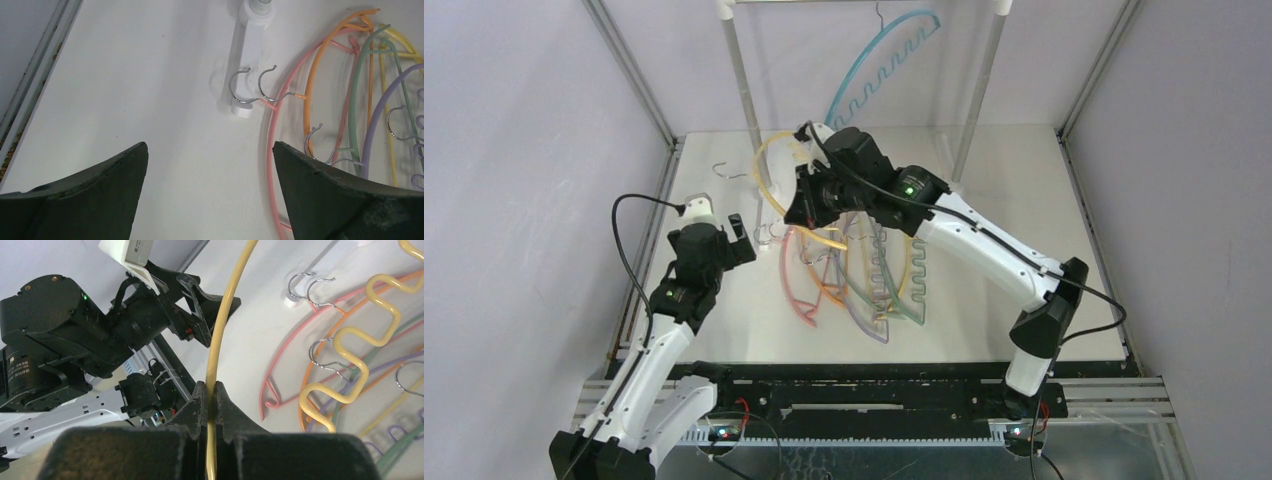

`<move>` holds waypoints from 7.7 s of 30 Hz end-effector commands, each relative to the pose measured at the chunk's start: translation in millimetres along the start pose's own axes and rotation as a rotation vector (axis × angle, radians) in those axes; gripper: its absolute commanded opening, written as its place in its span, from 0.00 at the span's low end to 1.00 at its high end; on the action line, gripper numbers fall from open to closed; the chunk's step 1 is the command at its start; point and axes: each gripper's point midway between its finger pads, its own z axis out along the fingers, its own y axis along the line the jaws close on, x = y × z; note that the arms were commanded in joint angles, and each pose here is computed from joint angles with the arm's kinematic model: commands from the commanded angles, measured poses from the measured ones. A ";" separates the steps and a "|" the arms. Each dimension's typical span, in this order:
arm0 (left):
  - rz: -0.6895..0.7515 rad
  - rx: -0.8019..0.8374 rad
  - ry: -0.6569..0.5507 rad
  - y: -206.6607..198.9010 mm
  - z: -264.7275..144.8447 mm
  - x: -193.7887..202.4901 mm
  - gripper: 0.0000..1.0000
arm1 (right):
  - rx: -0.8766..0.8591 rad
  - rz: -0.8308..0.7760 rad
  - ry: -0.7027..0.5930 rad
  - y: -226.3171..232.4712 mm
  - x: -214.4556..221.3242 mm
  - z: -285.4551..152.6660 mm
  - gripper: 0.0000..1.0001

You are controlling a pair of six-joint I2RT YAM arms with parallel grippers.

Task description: Organize the hangers

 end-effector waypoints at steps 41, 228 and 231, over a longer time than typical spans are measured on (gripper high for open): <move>-0.020 0.050 -0.044 2.4 -17.5 4.6 1.00 | -0.149 0.307 -0.921 34.7 -219.7 -78.0 0.00; -0.006 -0.016 0.017 10.8 -2.7 20.7 1.00 | -0.331 0.257 -0.718 -54.0 -236.8 -48.1 0.00; -0.007 -0.019 0.015 11.8 -3.7 20.9 1.00 | -0.298 0.300 -0.725 -67.1 -232.9 -49.0 0.00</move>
